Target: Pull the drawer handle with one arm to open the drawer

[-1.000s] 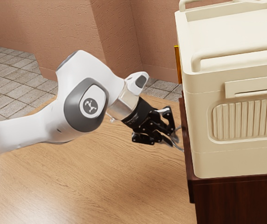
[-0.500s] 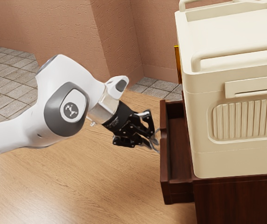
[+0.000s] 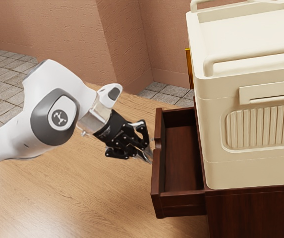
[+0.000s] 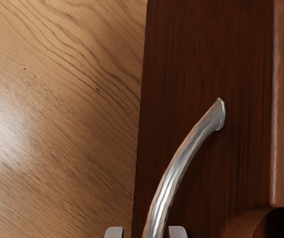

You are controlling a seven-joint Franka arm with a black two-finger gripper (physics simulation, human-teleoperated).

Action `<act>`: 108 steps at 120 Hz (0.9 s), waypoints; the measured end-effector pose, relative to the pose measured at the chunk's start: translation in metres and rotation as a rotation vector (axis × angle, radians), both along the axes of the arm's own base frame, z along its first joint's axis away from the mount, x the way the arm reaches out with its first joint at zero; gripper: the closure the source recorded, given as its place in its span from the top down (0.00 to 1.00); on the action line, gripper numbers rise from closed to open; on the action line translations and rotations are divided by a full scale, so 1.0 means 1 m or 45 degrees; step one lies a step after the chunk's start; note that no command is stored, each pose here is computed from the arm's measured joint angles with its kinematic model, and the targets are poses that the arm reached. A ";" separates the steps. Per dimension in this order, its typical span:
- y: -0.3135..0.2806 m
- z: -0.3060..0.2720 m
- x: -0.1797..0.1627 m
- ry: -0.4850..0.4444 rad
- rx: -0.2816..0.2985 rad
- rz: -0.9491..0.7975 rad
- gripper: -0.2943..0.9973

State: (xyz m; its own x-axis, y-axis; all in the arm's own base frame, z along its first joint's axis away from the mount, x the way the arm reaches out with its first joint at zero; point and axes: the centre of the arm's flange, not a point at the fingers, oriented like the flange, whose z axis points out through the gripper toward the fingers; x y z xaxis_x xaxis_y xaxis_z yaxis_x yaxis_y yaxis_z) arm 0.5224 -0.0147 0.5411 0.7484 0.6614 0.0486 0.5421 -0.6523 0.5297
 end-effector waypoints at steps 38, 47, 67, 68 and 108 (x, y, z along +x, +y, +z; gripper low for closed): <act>0.015 0.000 -0.015 -0.001 0.033 0.012 0.20; 0.019 0.000 -0.019 0.000 0.041 0.017 0.20; 0.037 0.000 -0.028 0.006 0.048 0.047 0.20; 0.037 0.000 -0.028 0.006 0.049 0.049 0.20; 0.058 0.002 -0.046 0.030 0.076 0.066 0.20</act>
State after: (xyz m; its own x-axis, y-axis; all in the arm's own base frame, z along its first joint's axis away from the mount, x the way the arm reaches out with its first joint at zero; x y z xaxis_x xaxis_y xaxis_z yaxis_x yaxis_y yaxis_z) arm 0.4765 0.0434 0.5430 0.7148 0.6956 0.0719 0.5878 -0.6533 0.4772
